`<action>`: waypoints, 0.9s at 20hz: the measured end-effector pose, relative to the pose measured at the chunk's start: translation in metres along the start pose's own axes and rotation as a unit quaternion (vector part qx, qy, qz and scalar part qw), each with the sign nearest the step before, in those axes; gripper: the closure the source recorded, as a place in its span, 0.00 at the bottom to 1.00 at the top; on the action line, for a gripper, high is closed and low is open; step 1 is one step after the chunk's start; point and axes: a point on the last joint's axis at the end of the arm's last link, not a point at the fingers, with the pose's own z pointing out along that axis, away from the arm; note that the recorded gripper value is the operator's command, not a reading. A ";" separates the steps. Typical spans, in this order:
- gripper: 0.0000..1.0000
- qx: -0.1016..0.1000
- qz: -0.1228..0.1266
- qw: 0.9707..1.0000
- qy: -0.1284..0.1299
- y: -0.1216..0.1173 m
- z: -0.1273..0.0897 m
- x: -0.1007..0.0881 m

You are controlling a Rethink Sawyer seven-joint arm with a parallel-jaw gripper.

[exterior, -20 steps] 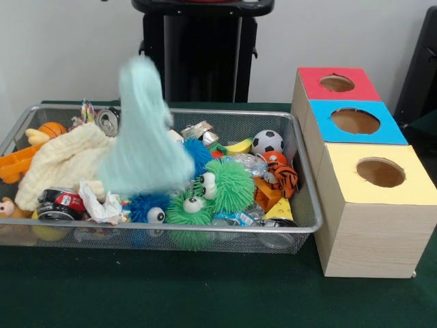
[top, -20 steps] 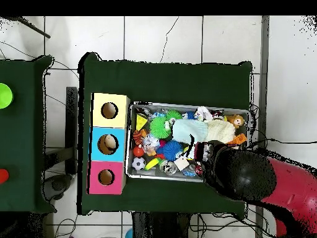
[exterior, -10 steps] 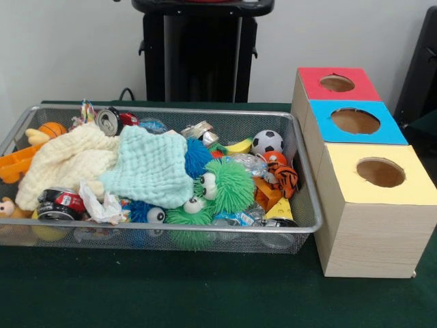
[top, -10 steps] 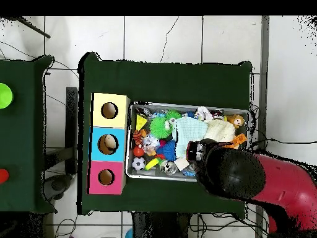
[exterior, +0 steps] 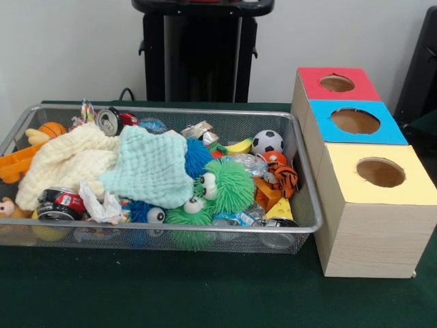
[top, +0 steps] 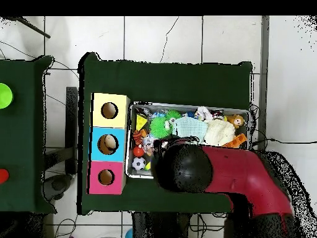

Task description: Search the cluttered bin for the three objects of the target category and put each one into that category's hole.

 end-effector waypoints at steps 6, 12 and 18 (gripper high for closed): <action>0.00 -0.005 -0.035 0.999 -0.010 0.043 0.016 -0.008; 0.00 0.001 -0.055 0.998 -0.042 0.052 0.055 -0.012; 0.00 -0.001 -0.059 0.997 -0.058 0.048 0.096 -0.008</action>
